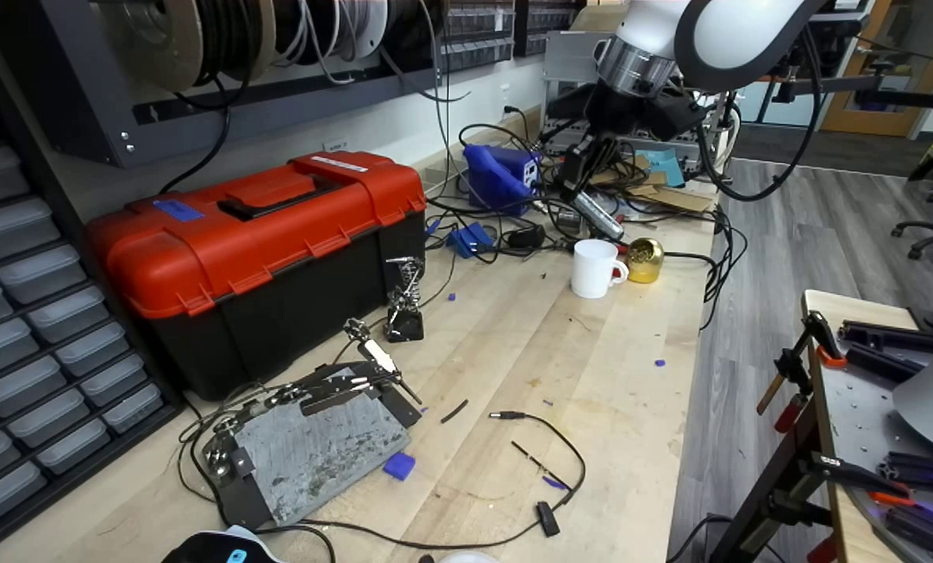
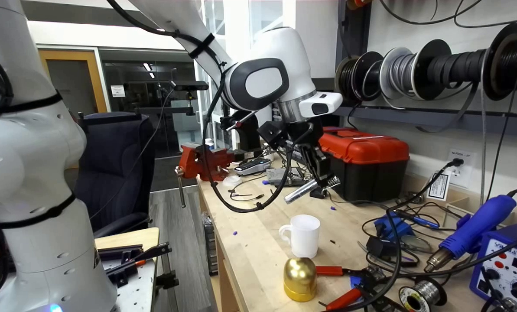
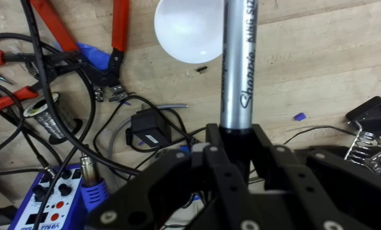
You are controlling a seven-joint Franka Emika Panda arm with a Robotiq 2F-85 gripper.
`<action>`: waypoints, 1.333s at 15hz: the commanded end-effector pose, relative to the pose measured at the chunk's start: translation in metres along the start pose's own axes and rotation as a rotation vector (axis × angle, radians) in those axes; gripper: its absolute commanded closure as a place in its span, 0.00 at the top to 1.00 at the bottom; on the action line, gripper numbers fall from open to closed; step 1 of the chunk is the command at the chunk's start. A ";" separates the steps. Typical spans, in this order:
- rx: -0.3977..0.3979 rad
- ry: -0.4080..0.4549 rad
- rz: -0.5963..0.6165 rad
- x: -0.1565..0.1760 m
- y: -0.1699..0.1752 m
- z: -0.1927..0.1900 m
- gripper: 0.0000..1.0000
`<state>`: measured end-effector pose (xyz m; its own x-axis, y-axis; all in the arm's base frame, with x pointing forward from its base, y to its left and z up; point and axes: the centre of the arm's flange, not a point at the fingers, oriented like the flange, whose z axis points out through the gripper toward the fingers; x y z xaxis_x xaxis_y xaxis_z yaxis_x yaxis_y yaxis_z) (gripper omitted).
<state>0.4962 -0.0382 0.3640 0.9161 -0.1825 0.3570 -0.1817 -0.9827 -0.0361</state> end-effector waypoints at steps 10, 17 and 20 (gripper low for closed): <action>-0.071 0.120 -0.039 0.001 0.017 -0.003 0.04; -0.034 0.172 -0.086 -0.013 0.006 0.021 0.04; -0.035 0.202 -0.089 -0.028 0.004 0.030 0.04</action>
<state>0.4954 -0.0439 0.3396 0.8625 -0.0774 0.5002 -0.1109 -0.9931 0.0376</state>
